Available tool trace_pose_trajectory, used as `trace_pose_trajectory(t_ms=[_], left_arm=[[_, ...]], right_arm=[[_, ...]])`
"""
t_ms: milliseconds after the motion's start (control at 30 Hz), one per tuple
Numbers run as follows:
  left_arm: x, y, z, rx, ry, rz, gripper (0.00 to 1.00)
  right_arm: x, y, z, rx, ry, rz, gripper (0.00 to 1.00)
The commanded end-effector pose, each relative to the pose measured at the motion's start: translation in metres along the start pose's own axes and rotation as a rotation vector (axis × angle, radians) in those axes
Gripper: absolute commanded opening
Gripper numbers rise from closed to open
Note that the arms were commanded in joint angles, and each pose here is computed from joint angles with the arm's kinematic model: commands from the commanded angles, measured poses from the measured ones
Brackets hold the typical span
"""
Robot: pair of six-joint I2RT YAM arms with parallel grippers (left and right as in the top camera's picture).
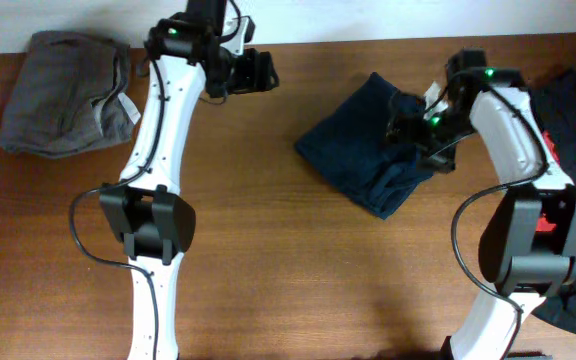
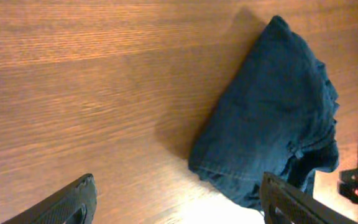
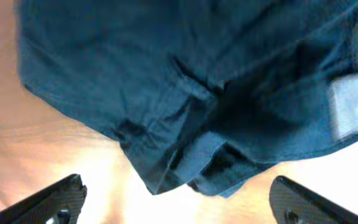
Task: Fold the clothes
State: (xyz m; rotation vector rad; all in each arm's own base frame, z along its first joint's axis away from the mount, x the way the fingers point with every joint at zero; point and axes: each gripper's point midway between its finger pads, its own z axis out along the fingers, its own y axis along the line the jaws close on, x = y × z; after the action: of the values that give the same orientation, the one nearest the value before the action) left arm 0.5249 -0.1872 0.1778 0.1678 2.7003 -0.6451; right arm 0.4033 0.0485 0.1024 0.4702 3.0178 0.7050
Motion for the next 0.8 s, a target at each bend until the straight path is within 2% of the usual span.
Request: trace_pose_trajectory(t_ms=[0,200,400,600,667,733,767], left_arm=[[0.002,-0.007,-0.001,0.011,0.007,0.085,0.84],[0.001,-0.008,-0.001,0.012,-0.001,0.095,0.84],[-0.001,-0.01,0.0,0.014,-0.006,0.1,0.84],[0.004,-0.009,0.0,0.012,0.011,0.116,0.84],[0.004,-0.009,0.0,0.012,0.014,0.121,0.84],[0.004,-0.009,0.0,0.012,0.014,0.121,0.84],[0.004,-0.009,0.0,0.012,0.014,0.121,0.84]], right_arm=[[0.003,-0.018,0.018,-0.001,0.008,0.197,0.97],[0.005,-0.029,0.027,0.001,0.012,0.214,0.98],[-0.022,-0.023,0.025,-0.027,-0.095,0.162,1.0],[-0.037,-0.031,0.032,-0.003,-0.142,0.201,0.98],[-0.039,-0.033,0.037,-0.002,-0.142,0.202,0.91],[-0.05,-0.04,0.038,0.017,-0.181,0.192,0.69],[-0.056,-0.042,0.037,0.029,-0.204,0.187,0.52]])
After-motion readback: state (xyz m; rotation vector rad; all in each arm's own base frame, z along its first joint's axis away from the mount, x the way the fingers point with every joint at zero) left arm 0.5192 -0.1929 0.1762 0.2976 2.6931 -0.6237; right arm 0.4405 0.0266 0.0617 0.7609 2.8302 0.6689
